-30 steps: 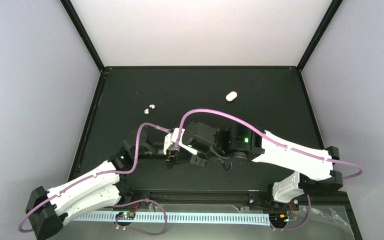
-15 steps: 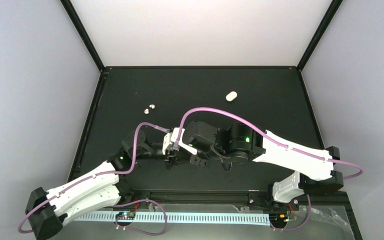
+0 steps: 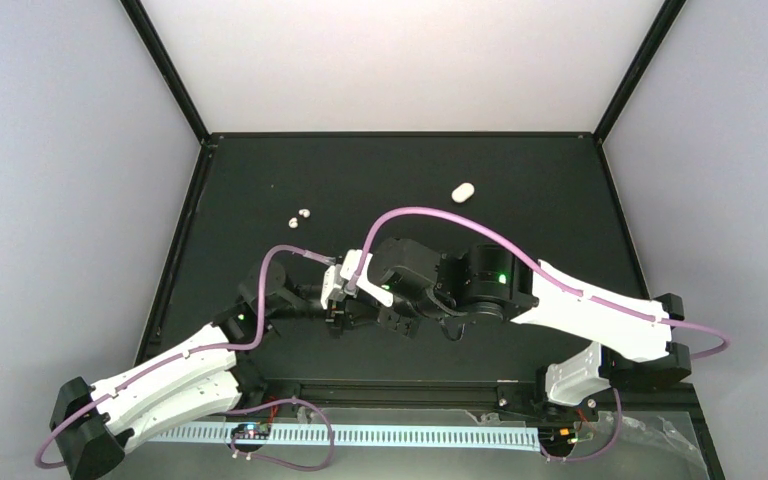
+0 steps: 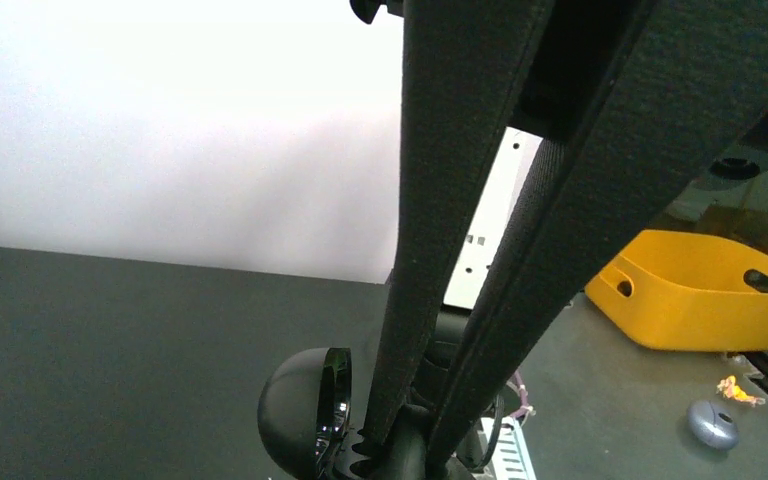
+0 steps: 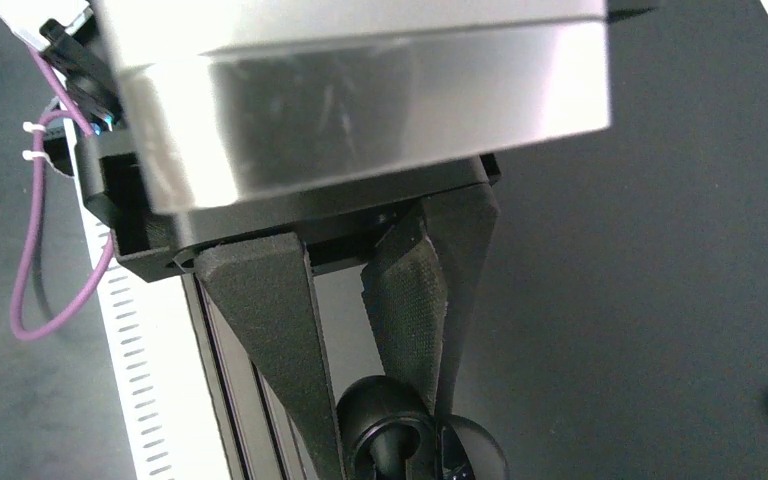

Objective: Insert the wireless bluetooth earbuds into the charging case
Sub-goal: Place the earbud in the charging case.

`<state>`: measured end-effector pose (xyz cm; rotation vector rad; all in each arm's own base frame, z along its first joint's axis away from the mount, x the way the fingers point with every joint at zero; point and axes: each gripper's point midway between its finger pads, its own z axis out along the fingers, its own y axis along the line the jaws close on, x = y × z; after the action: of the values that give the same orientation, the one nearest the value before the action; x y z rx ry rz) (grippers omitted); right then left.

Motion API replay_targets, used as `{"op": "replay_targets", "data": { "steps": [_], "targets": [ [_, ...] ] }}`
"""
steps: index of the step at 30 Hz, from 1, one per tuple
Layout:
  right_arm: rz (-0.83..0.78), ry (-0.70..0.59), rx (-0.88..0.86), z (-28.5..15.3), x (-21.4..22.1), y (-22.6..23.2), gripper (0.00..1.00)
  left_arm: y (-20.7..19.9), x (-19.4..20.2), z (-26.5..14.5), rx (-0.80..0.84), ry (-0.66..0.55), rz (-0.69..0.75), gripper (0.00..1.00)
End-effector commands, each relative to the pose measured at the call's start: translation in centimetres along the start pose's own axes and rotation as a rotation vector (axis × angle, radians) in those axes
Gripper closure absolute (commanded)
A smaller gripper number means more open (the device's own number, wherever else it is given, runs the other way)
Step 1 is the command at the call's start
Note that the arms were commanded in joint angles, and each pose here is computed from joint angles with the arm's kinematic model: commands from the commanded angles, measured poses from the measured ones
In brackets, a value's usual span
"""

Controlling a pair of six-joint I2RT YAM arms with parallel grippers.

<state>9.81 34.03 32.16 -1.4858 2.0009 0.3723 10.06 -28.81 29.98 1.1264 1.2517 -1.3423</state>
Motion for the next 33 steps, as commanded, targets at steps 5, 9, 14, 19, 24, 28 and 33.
{"op": "replay_targets", "data": {
  "steps": [5,9,14,19,24,28,33],
  "targets": [
    [0.049,-0.106,-0.033,-2.5,-2.0,0.2,0.90,-0.8,-2.6,-0.2,0.014,-0.077,0.064,0.99],
    [0.068,-0.144,-0.036,-3.6,-2.6,0.0,0.83,-0.8,-2.6,-0.2,0.014,-0.075,0.060,0.98],
    [0.087,-0.187,-0.053,-5.1,-3.2,0.0,0.76,-0.8,-2.6,-0.2,0.013,-0.077,0.060,0.98],
    [0.119,-0.258,-0.028,-7.0,-3.8,-1.1,0.62,-0.8,-2.6,-0.4,0.008,-0.084,0.056,0.99],
    [0.231,-0.376,0.094,-8.9,-3.4,-4.9,0.53,-1.1,-3.8,-0.9,0.003,-0.152,0.038,0.98],
    [0.358,-0.530,0.123,-11.4,-2.8,-7.5,0.47,-2.1,-5.3,-1.6,0.037,-0.229,0.036,0.98],
    [0.460,-0.658,0.138,-13.0,-1.6,-8.8,0.35,-3.6,-8.2,-2.5,0.096,-0.347,0.050,0.99]
  ]
}}
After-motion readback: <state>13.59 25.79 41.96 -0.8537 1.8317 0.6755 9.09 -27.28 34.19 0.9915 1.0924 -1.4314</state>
